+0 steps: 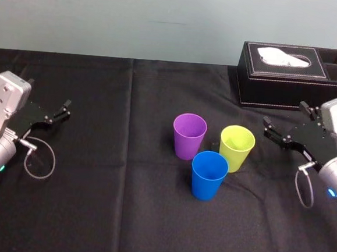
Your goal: Stack the three plastic cups sequentially using one hand.
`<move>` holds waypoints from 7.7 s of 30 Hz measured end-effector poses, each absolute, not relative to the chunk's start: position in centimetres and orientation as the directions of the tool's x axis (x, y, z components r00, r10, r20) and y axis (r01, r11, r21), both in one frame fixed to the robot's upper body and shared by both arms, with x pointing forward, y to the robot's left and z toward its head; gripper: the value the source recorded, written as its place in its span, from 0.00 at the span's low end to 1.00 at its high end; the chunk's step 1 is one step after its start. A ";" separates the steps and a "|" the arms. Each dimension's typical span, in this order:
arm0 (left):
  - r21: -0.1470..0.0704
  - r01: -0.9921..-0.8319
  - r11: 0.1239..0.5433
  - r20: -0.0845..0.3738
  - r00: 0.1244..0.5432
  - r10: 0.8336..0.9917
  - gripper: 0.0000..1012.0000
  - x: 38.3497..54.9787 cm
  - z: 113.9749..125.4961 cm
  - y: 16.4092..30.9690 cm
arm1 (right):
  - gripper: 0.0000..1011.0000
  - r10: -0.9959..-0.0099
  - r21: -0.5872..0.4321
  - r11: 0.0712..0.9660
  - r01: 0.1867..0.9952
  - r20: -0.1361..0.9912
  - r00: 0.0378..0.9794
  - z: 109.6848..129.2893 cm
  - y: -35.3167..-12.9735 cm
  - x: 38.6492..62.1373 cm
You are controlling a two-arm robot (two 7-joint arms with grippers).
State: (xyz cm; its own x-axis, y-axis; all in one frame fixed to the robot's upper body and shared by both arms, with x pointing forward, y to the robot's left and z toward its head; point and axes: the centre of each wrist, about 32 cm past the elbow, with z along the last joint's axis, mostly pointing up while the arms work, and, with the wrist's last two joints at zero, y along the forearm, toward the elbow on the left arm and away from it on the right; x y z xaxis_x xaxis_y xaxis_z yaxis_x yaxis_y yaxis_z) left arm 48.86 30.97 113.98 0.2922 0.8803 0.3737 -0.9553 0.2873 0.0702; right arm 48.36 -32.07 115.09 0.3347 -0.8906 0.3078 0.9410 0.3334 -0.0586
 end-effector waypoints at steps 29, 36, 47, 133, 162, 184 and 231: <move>0.070 -0.955 0.287 0.374 0.292 0.880 1.00 48.9 114.0 31.0 | 0.99 -0.727 -0.153 0.637 0.756 0.209 0.654 115.3 -36.8 42.2; 0.070 -0.955 0.287 0.374 0.292 0.880 1.00 48.9 114.0 31.0 | 0.99 -0.706 -0.171 0.662 0.729 0.182 0.684 114.5 -35.6 43.1; 0.070 -0.955 0.287 0.374 0.292 0.880 1.00 48.9 114.0 31.0 | 0.99 -0.698 -0.179 0.677 0.714 0.151 0.700 113.7 -34.4 44.5; 0.070 -0.955 0.287 0.374 0.292 0.880 1.00 48.9 114.0 31.0 | 0.72 -0.728 -0.159 0.659 0.735 0.113 0.677 112.9 -32.0 48.3; 0.070 -0.955 0.287 0.374 0.292 0.880 1.00 48.9 114.0 31.0 | 0.72 -0.766 -0.014 0.630 0.776 0.151 0.625 120.3 -28.9 47.1; 0.070 -0.955 0.287 0.374 0.292 0.880 1.00 48.9 114.0 31.0 | 0.72 -0.716 -0.044 0.688 0.724 0.121 0.688 120.4 -24.7 50.0; 0.070 -0.955 0.287 0.374 0.292 0.880 1.00 48.9 114.0 31.0 | 0.80 -0.704 -0.105 0.693 0.714 0.119 0.701 118.0 -23.7 51.4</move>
State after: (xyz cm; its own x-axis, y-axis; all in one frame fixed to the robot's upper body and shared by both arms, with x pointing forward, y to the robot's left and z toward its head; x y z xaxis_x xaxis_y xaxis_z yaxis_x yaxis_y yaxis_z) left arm 48.86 30.97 113.98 0.2923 0.8803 0.3737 -0.9553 0.2873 0.0702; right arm 51.38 -23.68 118.02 0.7005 -0.7037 0.1187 0.7136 0.6927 -0.1051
